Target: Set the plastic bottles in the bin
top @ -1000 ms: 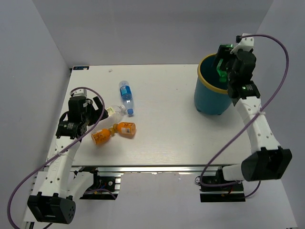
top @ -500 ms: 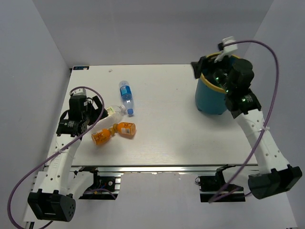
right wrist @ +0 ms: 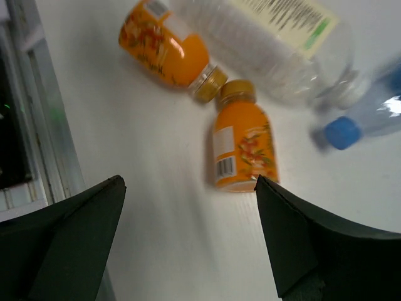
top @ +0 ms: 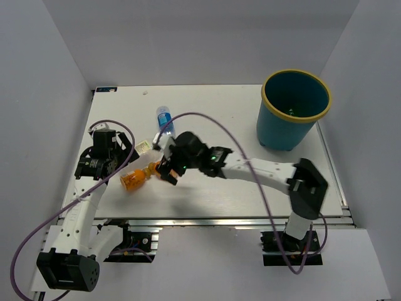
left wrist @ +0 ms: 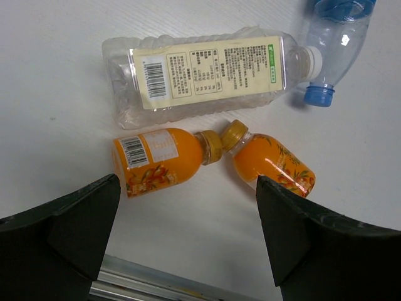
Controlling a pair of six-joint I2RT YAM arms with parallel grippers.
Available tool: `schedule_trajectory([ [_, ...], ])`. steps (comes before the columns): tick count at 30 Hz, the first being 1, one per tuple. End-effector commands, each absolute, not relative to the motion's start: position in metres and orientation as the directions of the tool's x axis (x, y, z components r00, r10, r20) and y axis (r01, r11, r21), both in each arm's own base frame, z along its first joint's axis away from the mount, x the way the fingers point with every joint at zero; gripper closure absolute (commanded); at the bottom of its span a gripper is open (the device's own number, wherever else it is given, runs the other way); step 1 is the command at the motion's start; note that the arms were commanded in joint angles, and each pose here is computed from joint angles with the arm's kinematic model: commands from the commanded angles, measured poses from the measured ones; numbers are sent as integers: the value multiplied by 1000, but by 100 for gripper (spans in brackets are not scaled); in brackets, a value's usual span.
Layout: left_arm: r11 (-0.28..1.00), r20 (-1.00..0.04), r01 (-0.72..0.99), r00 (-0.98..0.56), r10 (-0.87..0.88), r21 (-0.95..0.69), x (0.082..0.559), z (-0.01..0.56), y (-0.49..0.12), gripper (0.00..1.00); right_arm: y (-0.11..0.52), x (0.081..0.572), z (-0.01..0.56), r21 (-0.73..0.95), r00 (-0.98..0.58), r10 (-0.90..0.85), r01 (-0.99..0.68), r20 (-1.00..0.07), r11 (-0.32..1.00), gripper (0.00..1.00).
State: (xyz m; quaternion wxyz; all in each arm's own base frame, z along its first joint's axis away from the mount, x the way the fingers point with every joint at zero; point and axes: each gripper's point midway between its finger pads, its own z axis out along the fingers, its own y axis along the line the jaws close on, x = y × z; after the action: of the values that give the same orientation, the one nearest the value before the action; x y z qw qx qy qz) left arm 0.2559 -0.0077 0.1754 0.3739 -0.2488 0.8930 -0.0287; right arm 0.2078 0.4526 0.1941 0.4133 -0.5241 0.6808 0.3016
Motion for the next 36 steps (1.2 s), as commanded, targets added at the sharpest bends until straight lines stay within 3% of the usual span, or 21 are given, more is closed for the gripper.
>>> schedule_trajectory([
  [1, 863, -653, -449, -585, -480, -232, 248, 175, -4, 2, 488, 223, 173, -77, -96, -509, -949, -855, 307, 11],
  [5, 863, -645, -452, -595, -479, -224, 245, 169, -3, 2, 499, 246, 119, -150, -155, -612, -897, -775, 417, 11],
  [11, 868, -638, -448, -608, -473, -216, 244, 163, -4, 2, 488, 258, 58, -203, -199, -687, -866, -698, 458, 11],
  [16, 867, -633, -452, -614, -472, -208, 244, 160, -3, 2, 476, 250, 55, -182, -214, -673, -866, -708, 466, 16],
  [18, 865, -626, -457, -618, -476, -208, 243, 156, -3, 2, 468, 246, 52, -178, -219, -677, -867, -702, 465, 23],
  [19, 864, -625, -457, -617, -478, -209, 243, 156, -4, 2, 466, 244, 61, -168, -226, -667, -866, -710, 471, 27],
  [20, 864, -622, -458, -619, -480, -211, 243, 156, -4, 2, 464, 242, 67, -159, -232, -660, -865, -714, 476, 40],
  [22, 864, -621, -457, -620, -480, -212, 242, 155, -4, 2, 458, 242, 95, -156, -221, -622, -856, -751, 493, 49],
  [29, 852, -594, -481, -631, -499, -205, 234, 155, -4, 2, 391, 288, 242, -134, -174, -339, -685, -924, 717, 53],
  [31, 852, -592, -474, -630, -503, -220, 236, 159, -7, 2, 339, 319, 298, -91, -143, -212, -582, -967, 808, 54],
  [36, 853, -602, -458, -617, -507, -249, 241, 166, -11, 2, 185, 390, 378, 9, -70, -9, -255, -997, 967, 59],
])
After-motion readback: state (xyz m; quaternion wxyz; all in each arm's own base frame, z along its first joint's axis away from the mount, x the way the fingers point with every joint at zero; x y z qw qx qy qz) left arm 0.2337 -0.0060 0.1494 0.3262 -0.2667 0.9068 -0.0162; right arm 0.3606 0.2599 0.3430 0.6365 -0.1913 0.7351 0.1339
